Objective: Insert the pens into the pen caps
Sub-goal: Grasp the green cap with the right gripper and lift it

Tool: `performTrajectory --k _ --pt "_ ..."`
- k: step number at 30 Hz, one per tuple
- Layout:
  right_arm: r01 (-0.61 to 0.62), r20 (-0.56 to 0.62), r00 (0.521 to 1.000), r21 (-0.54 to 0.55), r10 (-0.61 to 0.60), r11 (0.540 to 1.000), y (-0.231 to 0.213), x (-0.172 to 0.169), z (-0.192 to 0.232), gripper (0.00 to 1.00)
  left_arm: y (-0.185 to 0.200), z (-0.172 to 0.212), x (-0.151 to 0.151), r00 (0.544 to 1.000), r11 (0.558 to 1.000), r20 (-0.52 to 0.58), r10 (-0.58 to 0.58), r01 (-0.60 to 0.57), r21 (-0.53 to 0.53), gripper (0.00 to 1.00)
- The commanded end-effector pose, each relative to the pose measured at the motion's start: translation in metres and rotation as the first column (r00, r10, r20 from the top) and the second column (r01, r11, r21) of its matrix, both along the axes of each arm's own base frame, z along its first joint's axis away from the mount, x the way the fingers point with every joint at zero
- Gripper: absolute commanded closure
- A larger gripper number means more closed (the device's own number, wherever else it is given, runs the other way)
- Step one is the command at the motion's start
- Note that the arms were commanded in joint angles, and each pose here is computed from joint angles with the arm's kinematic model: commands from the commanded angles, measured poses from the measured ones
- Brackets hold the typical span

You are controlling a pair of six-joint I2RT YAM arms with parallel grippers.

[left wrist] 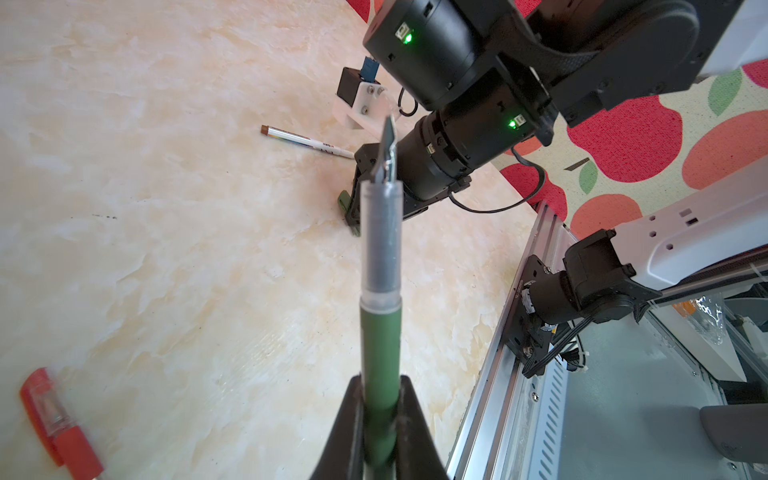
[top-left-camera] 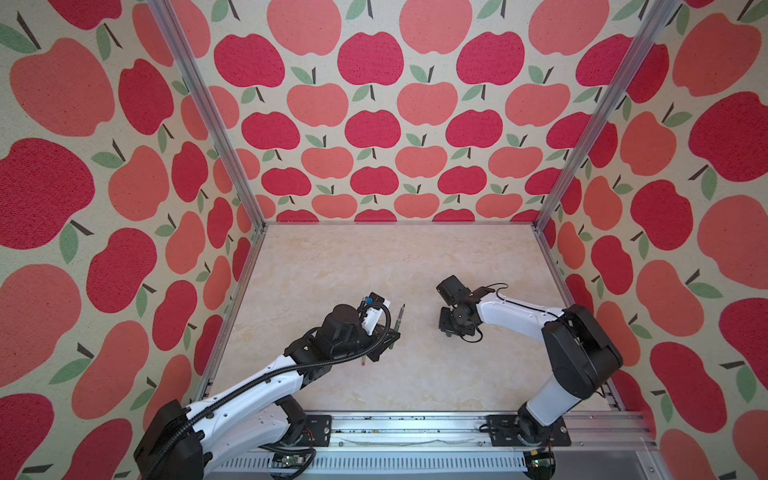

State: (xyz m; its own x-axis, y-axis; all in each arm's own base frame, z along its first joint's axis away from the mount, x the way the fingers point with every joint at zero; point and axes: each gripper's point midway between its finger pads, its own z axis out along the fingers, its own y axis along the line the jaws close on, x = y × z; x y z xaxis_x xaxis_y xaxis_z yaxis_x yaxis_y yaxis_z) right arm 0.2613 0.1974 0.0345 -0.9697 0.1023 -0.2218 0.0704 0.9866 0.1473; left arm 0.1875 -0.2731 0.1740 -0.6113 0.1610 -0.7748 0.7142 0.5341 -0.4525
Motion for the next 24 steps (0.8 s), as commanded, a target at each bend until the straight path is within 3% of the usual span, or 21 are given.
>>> performTrajectory --k 1,5,11,17,24 --pt "-0.069 0.12 0.991 0.083 0.059 0.994 0.01 0.01 0.041 0.87 -0.008 0.016 0.006 1.0 0.999 0.029 0.004 -0.003 -0.033 1.0" --pt "-0.141 0.261 0.961 0.181 0.09 0.973 0.019 0.014 0.093 0.86 -0.015 0.014 0.008 1.0 0.999 0.018 -0.006 0.007 -0.044 1.0" --pt "-0.252 0.456 0.887 0.345 0.073 0.904 0.034 0.013 0.174 0.86 -0.029 0.012 0.012 1.0 0.998 -0.008 -0.028 0.028 -0.063 1.0" --pt "-0.33 0.533 0.846 0.47 0.035 0.819 0.047 0.004 0.224 0.85 -0.044 0.012 0.014 0.998 0.995 -0.032 -0.047 0.044 -0.085 1.0" --pt "-0.386 0.557 0.83 0.527 0.035 0.757 0.055 -0.006 0.243 0.85 -0.054 0.017 0.009 0.998 0.991 -0.033 -0.06 0.056 -0.119 1.0"
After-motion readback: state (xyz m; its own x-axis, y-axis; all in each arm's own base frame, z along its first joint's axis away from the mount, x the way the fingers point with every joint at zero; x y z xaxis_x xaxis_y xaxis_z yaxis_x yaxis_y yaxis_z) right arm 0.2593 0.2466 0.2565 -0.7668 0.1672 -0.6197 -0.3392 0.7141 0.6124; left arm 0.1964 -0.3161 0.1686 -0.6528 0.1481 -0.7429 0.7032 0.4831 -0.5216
